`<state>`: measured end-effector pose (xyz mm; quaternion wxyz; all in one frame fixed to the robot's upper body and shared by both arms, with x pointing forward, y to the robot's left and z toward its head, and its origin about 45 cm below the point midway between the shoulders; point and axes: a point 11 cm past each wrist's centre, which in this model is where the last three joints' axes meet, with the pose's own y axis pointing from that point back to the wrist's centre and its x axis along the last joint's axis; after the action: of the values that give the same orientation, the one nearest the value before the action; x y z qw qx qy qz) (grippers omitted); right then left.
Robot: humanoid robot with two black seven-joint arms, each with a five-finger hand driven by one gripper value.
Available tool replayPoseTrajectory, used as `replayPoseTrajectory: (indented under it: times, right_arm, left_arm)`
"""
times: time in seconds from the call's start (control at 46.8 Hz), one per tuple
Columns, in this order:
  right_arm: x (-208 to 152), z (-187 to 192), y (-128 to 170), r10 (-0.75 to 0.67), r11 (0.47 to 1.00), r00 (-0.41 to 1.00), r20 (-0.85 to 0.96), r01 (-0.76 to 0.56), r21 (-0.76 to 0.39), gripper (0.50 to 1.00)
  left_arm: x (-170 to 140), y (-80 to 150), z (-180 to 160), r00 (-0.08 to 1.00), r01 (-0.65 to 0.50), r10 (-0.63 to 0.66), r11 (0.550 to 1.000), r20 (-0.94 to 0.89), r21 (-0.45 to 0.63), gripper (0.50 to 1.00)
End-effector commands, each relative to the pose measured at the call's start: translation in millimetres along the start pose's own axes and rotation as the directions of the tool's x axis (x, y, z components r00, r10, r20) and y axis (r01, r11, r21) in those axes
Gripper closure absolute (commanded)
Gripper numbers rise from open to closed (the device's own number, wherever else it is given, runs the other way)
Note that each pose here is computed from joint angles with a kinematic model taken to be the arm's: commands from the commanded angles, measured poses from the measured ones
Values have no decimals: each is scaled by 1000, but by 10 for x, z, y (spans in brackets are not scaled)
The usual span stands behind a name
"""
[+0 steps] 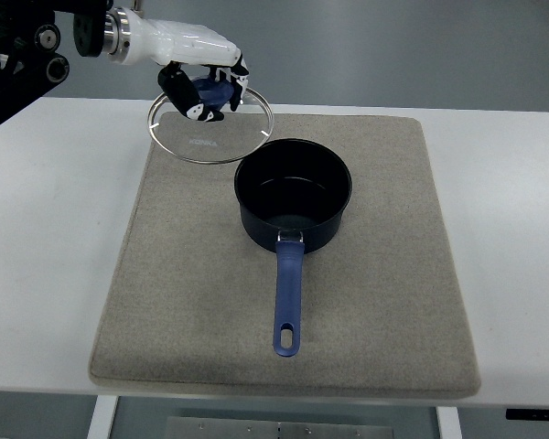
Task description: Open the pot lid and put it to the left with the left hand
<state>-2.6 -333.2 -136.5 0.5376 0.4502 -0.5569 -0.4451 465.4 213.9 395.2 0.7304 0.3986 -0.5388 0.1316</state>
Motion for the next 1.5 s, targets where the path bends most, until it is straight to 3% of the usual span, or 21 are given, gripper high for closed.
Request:
replayPoseTrajectory:
  times: [0.0, 0.15, 0.32, 0.705, 0.897, 1.346, 1.367, 1.452, 1.474]
  right_arm:
    - [0, 0, 0, 0, 1000, 1000, 0, 0, 0, 585]
    - [0, 0, 0, 0, 1000, 1000, 0, 0, 0, 585]
    - [0, 0, 0, 0, 1000, 1000, 0, 0, 0, 585]
    - [0, 0, 0, 0, 1000, 1000, 0, 0, 0, 585]
    - [0, 0, 0, 0, 1000, 1000, 0, 0, 0, 585]
    - [0, 0, 0, 0, 1000, 1000, 0, 0, 0, 585]
    - [0, 0, 0, 0, 1000, 1000, 0, 0, 0, 585]
    - [0, -1, 0, 0, 1000, 1000, 0, 0, 1, 585]
    - [0, 0, 0, 0, 1000, 1000, 0, 0, 0, 585]
  left_arm:
    - [-69, 163, -190, 1000, -2, 3, 999, -19, 46, 1000]
    - [-180, 335, -391, 999, -39, 42, 995, -34, 88, 1000]
    - [-459, 342, -490, 997, -15, 22, 994, -73, 105, 1000]
    - [-795, 162, -500, 995, 6, 4, 994, -95, 105, 1000]
    - [-1154, -173, -346, 990, 12, -4, 998, -140, 61, 1000]
    - [-796, -41, -434, 989, -75, 85, 993, -120, 86, 1000]
    - [-775, -16, -454, 987, -88, 99, 992, -128, 91, 935]
    - [-655, 92, -528, 959, -185, 203, 977, -197, 108, 562]
    - [-646, 107, -539, 945, -209, 230, 972, -232, 110, 519]
